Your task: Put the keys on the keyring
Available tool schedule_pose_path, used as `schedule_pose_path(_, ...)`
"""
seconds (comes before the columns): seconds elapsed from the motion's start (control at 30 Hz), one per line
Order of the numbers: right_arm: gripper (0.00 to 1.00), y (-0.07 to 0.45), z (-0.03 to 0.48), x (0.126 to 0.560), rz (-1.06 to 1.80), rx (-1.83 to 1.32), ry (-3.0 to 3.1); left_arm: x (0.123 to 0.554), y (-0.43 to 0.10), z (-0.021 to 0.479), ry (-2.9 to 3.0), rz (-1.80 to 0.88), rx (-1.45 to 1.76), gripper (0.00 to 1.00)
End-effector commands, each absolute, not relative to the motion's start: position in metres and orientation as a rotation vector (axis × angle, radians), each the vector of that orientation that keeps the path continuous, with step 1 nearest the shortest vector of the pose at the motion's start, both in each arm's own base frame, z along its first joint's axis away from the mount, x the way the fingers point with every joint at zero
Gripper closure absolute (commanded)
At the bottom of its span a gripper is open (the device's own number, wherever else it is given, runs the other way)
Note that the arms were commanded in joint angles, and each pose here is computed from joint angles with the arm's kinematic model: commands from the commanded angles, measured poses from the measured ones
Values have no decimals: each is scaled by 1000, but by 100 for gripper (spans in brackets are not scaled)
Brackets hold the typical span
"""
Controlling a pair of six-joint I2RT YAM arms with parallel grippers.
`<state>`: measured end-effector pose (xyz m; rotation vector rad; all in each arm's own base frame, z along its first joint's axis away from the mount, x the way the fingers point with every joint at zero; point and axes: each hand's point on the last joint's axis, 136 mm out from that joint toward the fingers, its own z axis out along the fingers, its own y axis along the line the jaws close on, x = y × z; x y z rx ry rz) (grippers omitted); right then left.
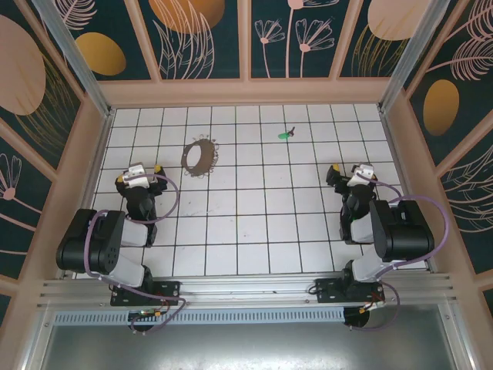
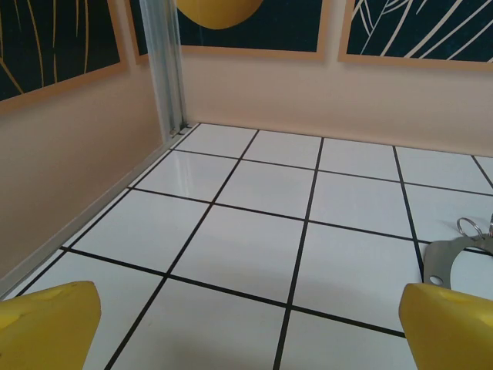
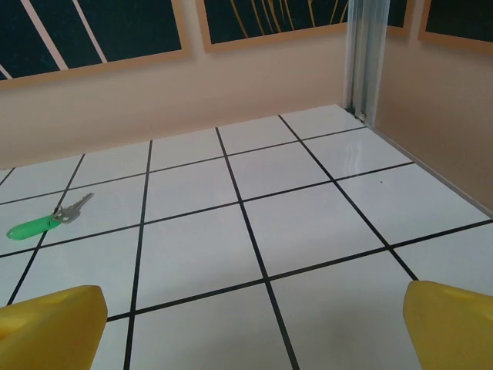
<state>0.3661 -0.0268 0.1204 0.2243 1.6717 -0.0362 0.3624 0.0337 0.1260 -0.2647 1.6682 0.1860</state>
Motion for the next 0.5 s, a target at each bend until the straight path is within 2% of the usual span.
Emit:
schedule_pose_path(0.0, 1, -30, 129, 368, -19, 244, 1637, 366, 35, 140, 1612, 166, -281, 1)
schedule_pose_path(0.47, 1, -30, 129, 368, -19, 244, 1637, 366, 35, 140, 1613, 166, -281, 1)
